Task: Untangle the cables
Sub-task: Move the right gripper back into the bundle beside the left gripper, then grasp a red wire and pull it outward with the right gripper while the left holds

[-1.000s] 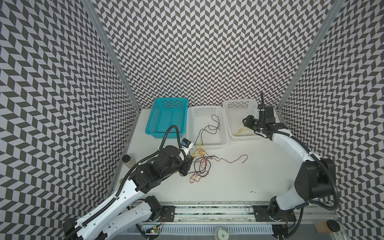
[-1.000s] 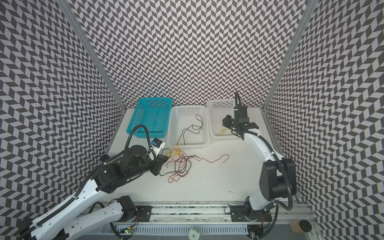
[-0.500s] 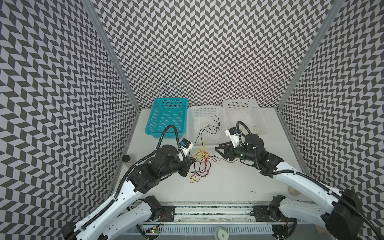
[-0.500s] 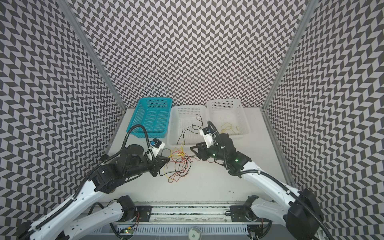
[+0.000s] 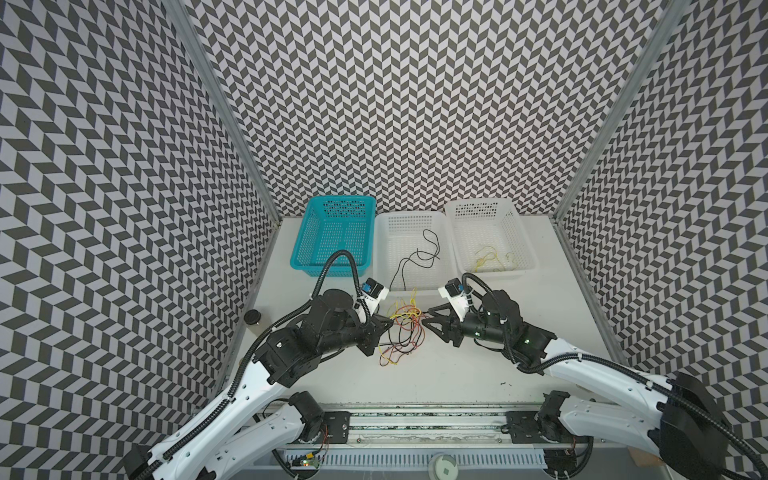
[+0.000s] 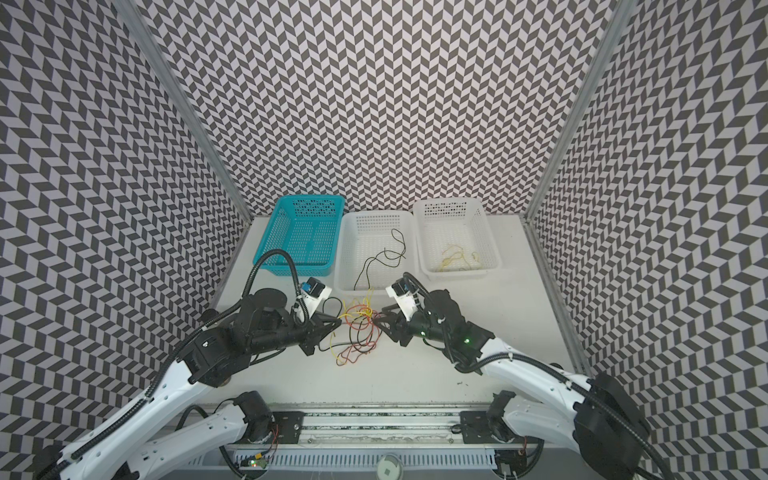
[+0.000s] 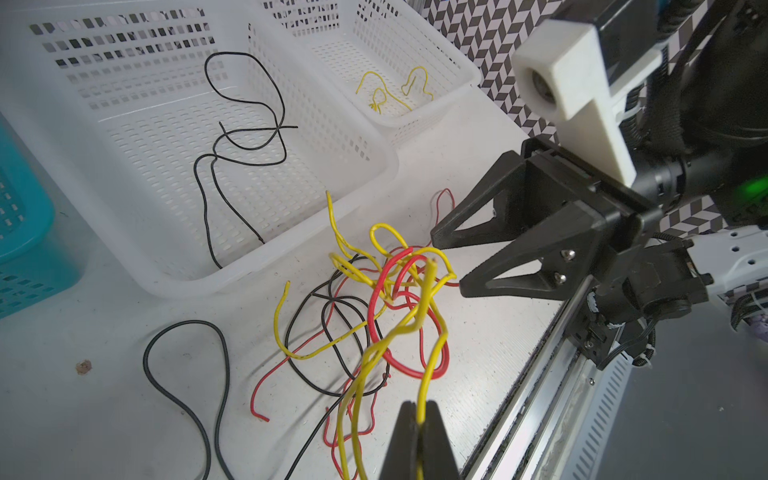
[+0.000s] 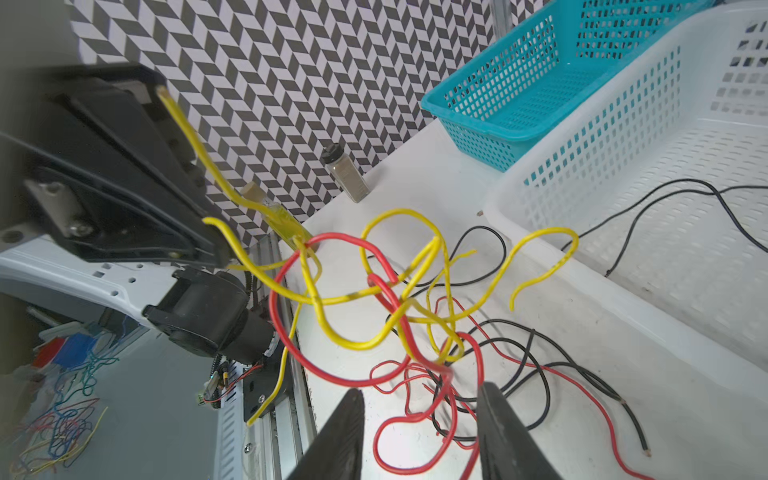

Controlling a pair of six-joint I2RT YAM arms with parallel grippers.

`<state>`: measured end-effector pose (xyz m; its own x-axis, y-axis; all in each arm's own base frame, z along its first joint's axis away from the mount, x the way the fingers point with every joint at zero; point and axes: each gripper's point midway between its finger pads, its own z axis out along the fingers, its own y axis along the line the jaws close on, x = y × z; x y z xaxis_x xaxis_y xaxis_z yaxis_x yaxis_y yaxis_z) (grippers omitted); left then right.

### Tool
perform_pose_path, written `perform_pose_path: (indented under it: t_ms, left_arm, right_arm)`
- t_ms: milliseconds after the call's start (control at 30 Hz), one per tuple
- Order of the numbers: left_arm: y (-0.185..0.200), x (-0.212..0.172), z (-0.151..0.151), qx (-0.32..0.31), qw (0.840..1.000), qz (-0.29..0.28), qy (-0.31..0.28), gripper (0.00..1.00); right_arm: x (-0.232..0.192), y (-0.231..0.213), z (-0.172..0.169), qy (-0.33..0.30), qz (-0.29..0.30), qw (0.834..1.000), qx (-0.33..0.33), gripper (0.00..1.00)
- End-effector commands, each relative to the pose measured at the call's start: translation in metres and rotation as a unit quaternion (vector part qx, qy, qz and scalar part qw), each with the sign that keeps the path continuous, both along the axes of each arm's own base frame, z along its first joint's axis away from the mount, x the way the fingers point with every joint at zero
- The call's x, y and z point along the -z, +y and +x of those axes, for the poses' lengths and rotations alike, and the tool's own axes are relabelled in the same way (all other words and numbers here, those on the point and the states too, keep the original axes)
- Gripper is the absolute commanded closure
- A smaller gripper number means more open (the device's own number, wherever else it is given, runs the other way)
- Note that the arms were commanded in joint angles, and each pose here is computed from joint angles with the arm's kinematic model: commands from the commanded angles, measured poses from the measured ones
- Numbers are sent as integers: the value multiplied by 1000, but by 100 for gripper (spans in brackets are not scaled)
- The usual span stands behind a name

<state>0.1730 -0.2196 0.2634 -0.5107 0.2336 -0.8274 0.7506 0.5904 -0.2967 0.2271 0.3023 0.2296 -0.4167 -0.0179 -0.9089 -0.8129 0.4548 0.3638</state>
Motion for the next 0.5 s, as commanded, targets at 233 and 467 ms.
perform_pose_path:
  t_ms: [233,467]
  left_arm:
    - [-3,-13,-2,12,1000,-24,-8,100]
    - [-4,-15,-4,16,999,-29,-8,100]
  right_arm:
    - [-21,15,7,-70,15,997,1,72]
    - [-18,17,14,-72,11,997,11,89]
